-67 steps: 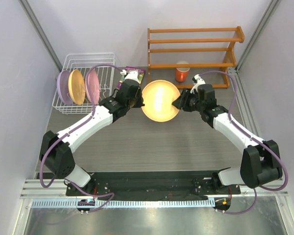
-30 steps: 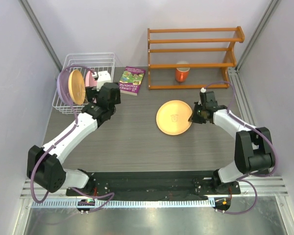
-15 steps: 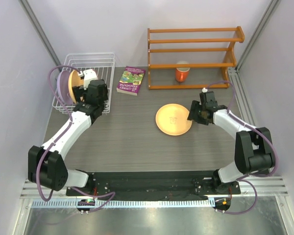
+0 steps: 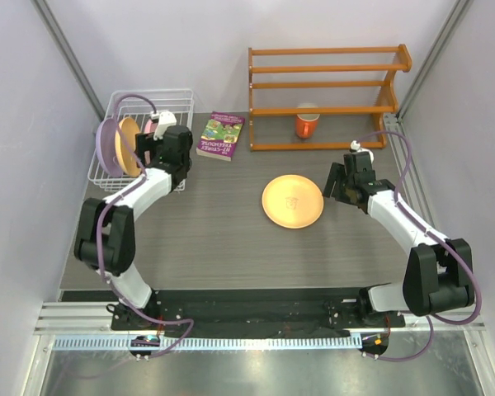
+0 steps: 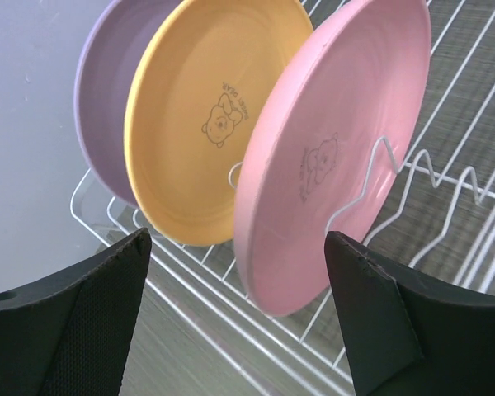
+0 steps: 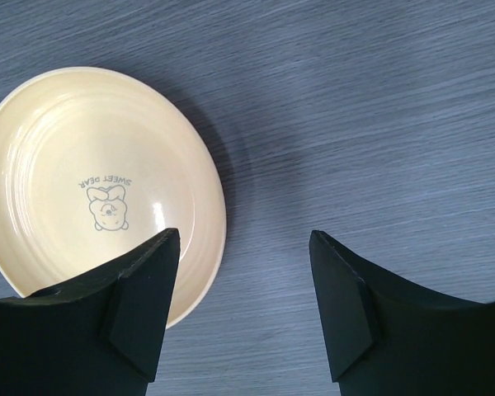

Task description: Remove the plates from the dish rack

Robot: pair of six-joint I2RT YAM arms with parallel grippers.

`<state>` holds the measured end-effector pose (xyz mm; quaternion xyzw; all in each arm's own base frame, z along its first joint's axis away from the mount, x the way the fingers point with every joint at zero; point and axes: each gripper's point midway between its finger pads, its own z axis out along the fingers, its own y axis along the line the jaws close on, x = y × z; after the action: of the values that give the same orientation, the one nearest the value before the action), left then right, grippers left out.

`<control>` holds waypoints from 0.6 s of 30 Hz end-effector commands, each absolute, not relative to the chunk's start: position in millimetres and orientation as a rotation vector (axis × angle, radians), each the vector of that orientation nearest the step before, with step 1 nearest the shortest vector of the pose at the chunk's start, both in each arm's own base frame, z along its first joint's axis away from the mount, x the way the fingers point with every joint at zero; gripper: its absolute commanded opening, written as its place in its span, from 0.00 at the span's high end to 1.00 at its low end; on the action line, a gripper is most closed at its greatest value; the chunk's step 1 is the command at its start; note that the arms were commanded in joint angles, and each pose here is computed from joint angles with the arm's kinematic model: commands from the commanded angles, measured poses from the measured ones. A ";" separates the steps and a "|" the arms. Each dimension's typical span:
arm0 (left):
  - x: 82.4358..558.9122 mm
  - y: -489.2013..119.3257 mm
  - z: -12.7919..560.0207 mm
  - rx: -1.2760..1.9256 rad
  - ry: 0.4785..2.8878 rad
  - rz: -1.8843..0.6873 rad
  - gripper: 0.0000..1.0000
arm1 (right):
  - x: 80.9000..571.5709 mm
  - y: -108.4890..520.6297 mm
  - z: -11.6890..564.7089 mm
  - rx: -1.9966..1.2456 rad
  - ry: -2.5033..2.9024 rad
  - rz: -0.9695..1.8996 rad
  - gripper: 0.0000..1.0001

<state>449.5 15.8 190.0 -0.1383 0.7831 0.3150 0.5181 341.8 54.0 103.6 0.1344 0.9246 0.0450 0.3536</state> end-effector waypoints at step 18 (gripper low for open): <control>460.7 34.5 220.2 -0.465 1.710 0.952 1.00 | 343.4 53.2 95.6 0.341 2.414 0.107 0.30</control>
<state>463.1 30.2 177.2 -0.1409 0.7549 0.4064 0.4951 341.2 54.0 97.2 0.1343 0.9283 0.0423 0.3442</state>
